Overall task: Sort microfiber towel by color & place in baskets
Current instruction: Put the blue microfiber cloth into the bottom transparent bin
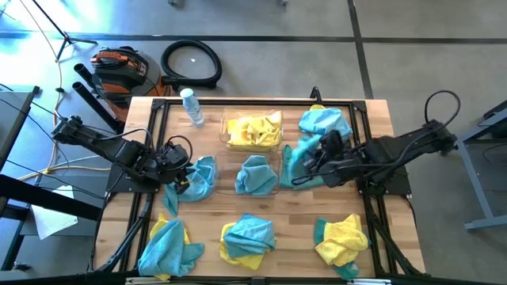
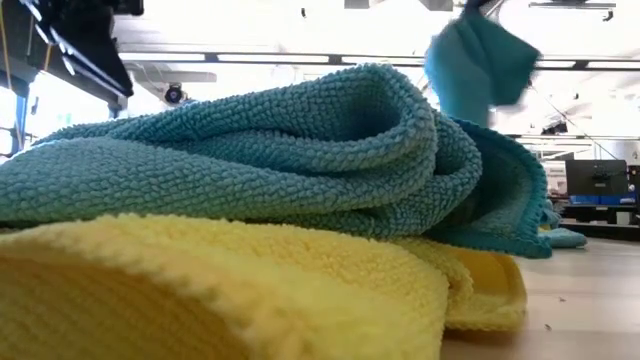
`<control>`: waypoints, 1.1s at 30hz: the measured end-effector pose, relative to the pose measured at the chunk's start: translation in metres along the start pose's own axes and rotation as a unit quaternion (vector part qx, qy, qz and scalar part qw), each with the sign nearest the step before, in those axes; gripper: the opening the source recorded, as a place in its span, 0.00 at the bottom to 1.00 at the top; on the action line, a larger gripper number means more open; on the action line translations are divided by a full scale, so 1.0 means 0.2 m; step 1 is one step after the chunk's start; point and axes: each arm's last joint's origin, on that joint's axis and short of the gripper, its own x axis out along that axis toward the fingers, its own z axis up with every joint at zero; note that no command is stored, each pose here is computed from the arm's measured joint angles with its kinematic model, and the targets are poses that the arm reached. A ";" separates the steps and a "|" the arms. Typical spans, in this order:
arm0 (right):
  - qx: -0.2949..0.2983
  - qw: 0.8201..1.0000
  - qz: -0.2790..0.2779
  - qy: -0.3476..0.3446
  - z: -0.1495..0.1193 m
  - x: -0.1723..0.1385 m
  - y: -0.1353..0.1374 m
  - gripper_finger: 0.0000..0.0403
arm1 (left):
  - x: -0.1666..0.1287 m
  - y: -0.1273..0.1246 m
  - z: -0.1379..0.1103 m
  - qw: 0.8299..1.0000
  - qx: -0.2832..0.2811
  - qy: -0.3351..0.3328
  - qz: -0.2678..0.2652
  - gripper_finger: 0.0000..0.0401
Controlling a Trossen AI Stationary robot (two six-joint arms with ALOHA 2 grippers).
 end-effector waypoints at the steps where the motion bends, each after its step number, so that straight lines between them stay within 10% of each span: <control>1: -0.001 1.000 0.015 -0.020 0.03 -0.02 0.03 0.00 | 0.00 0.01 -0.01 1.000 -0.003 0.000 0.000 0.25; 11: -0.083 0.985 0.100 -0.111 0.21 0.05 0.41 0.00 | -0.03 0.06 -0.04 1.000 0.006 -0.013 -0.017 0.25; 33: -0.133 0.988 0.068 0.043 -0.03 1.01 0.90 0.00 | -0.11 0.12 -0.05 0.997 0.000 -0.027 -0.068 0.25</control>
